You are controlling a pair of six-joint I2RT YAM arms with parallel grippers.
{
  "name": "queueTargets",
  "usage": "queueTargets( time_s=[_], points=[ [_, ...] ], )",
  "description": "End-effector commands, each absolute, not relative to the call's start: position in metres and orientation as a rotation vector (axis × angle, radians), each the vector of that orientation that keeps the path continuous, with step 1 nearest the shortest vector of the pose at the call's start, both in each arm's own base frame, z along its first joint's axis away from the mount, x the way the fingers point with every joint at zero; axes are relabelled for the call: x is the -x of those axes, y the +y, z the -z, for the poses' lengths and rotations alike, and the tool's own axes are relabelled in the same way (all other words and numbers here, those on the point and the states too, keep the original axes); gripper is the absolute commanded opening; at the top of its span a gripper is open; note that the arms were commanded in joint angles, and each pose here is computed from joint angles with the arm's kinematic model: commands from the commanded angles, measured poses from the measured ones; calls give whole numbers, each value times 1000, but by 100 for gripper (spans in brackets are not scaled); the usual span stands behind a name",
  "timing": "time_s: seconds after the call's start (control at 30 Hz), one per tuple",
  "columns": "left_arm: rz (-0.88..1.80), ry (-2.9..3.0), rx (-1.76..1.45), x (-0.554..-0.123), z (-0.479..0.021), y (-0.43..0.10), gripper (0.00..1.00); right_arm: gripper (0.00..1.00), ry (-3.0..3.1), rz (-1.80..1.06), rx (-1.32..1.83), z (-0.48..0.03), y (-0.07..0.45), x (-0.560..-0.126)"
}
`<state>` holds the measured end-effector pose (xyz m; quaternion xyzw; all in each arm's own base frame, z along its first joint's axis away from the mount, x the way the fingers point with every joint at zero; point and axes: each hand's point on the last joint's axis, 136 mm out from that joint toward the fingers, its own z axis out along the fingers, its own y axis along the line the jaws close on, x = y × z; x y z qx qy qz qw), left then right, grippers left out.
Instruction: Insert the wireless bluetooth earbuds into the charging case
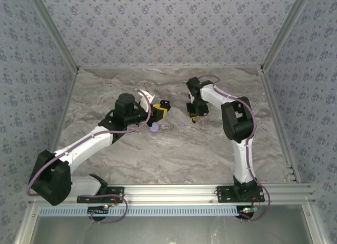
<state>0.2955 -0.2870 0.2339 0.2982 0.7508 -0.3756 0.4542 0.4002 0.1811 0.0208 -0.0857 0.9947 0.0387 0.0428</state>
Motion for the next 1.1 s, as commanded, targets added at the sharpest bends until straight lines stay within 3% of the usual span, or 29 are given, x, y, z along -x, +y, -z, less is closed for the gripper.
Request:
queueTargets(
  time_s=[0.0,0.53,1.07],
  points=[
    [934,1787,-763,-293,-256,-290,18,21,3083,-150,395,-14,195,-389],
    [934,1787,-762,-291,-257,-289,18,20,3089,-127,665,-24,211,-356],
    [933,1788,-759,-288,-259,-286,18,21,3094,3,677,-37,188,-340]
  ],
)
